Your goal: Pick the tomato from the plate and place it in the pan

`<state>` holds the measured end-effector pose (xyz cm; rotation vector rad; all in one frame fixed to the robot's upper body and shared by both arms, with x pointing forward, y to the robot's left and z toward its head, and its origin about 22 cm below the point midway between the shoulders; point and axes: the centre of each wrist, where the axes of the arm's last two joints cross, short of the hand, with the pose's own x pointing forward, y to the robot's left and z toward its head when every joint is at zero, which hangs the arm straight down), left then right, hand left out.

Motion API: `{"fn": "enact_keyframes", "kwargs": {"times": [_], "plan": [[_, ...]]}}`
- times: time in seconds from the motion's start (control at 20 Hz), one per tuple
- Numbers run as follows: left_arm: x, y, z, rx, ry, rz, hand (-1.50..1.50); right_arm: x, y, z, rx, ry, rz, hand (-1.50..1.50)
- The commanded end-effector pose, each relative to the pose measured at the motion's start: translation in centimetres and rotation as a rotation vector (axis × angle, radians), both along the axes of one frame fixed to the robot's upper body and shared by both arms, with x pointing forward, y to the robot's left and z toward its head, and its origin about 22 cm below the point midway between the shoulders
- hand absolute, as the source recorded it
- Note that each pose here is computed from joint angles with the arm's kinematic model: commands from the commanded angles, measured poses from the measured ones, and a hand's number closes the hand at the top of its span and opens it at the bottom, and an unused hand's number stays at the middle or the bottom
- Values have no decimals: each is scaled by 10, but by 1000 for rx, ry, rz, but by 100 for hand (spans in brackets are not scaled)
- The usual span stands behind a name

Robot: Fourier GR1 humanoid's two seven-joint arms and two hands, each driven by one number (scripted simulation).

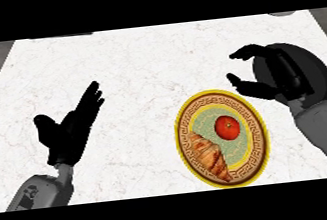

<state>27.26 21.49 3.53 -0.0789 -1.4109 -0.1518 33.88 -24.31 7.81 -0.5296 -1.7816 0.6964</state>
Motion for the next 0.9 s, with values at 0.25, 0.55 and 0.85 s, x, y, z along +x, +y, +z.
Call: {"fn": "enact_keyframes", "kwargs": {"times": [0.25,0.55,0.85], "plan": [[-8,-5,-9,-128,65,-43,0,-10,67,-25,-359,-143,21,-150],[-14,-11,-18,-125,74,-60,0,-3,70,-42,-877,270,-71,-150],[-18,-8,-25,-133,73,-66,0,-7,142,-39,-1230,490,-135,-150]]}}
